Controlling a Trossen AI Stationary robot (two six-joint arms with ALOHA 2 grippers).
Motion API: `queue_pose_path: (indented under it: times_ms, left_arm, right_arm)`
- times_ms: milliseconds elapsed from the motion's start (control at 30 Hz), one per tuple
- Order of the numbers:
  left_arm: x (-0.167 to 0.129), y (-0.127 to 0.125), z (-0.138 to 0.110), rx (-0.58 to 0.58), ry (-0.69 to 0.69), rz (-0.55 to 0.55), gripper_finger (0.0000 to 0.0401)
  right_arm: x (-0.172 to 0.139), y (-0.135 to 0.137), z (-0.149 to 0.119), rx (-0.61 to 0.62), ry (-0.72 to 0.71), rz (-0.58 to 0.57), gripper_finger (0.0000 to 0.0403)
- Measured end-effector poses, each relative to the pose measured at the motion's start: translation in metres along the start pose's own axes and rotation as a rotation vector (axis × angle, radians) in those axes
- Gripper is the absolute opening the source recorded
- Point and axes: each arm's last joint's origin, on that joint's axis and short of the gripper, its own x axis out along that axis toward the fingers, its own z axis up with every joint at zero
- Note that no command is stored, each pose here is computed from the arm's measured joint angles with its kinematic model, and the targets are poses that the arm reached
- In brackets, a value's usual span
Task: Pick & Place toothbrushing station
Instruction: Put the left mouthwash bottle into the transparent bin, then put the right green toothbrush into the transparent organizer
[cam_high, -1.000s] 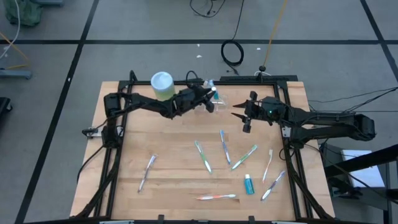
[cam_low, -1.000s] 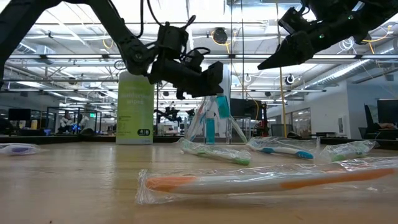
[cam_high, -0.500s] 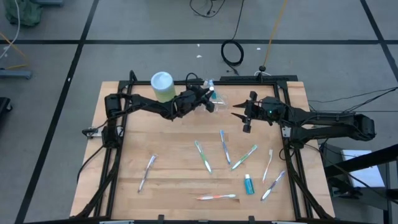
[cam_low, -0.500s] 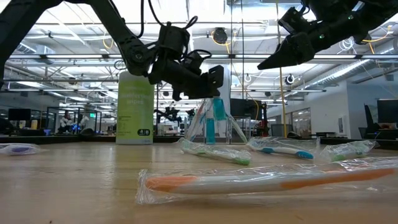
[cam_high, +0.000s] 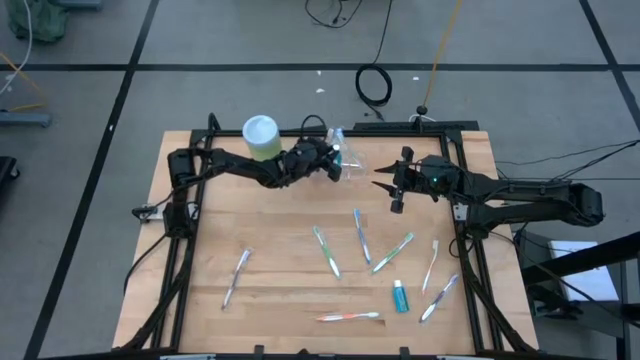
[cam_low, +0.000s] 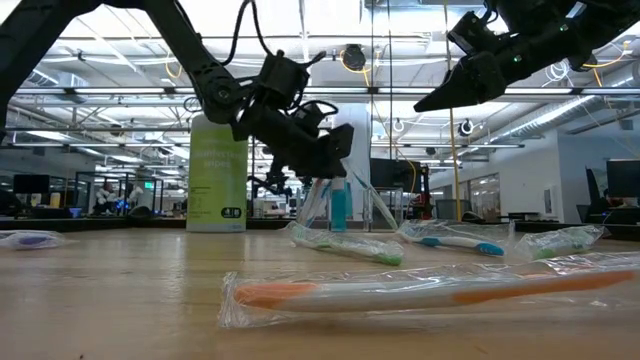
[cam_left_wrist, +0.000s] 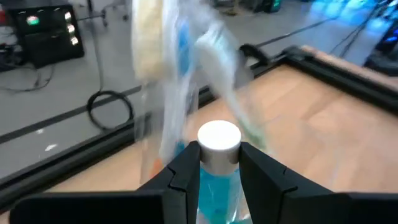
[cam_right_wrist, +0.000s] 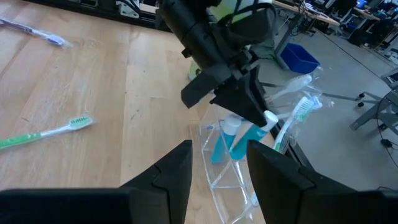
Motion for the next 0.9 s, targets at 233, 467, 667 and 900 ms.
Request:
queue_pose_path:
  times_ms: [233,467,667,900]
  left_arm:
    - [0.000,0.001,0.002,0.083,-0.008,-0.022,0.0131]
    - [0.000,0.000,0.003,0.080,-0.021,-0.025,0.0187]
    - [-0.013,-0.010,0.025,0.072,-0.094,-0.073,0.0197]
    - [-0.071,-0.030,0.072,0.149,-0.048,-0.190,0.0198]
  right_arm:
    - [0.000,0.000,0.000,0.000,0.000,0.000,0.0144]
    - [0.000,0.000,0.000,0.000,0.000,0.000,0.0144]
    - [0.000,0.000,0.001,-0.005,-0.013,-0.004,0.0144]
    - [-0.001,-0.005,0.016,-0.030,-0.159,-0.053,0.0144]
